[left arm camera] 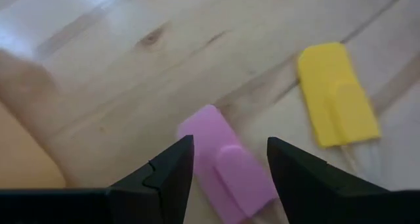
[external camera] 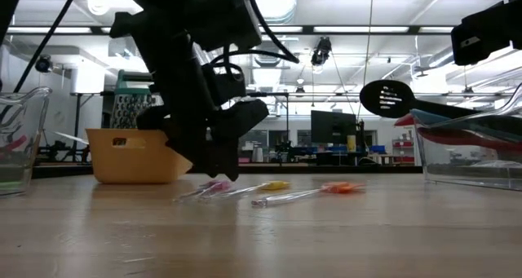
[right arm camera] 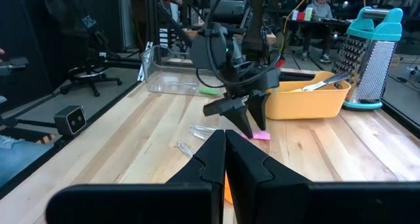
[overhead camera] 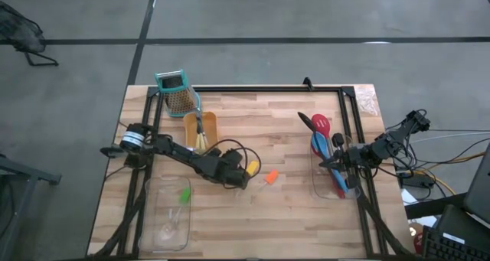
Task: Pick & Place Kitchen Items
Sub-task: Put the yellow spatula into the left transparent bin
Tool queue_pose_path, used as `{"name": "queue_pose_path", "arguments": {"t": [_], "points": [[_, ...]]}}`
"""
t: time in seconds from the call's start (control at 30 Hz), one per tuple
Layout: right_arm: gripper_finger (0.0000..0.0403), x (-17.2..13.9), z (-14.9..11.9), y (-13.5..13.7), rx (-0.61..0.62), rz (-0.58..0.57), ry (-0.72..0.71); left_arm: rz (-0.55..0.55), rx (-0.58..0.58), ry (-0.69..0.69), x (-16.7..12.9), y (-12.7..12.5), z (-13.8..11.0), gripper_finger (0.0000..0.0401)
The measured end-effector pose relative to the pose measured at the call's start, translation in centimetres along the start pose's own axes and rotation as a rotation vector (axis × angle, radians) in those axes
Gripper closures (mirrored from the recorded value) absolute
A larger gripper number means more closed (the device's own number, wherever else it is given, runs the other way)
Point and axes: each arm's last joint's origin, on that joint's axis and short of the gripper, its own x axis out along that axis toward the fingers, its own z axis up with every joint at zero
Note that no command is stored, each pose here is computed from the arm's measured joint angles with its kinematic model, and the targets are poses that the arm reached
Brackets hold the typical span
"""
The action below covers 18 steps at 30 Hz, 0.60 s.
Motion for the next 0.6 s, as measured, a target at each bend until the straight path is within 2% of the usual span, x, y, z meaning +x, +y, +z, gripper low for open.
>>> {"name": "queue_pose_path", "arguments": {"t": [0.27,0.47,0.6], "points": [[0.0394,0.0,0.0,0.0,0.0,0.0,0.0,-0.076,0.019,0.016,-1.2,-1.5,1.4,0.0202],[0.0394,0.0,0.0,0.0,-0.001,0.0,0.0,-0.142,0.04,0.061,-2.0,-2.3,1.3,0.0202],[0.0394,0.0,0.0,0.0,0.0,0.0,0.0,-0.219,0.086,0.018,-2.6,-3.4,1.4,0.0202]]}}
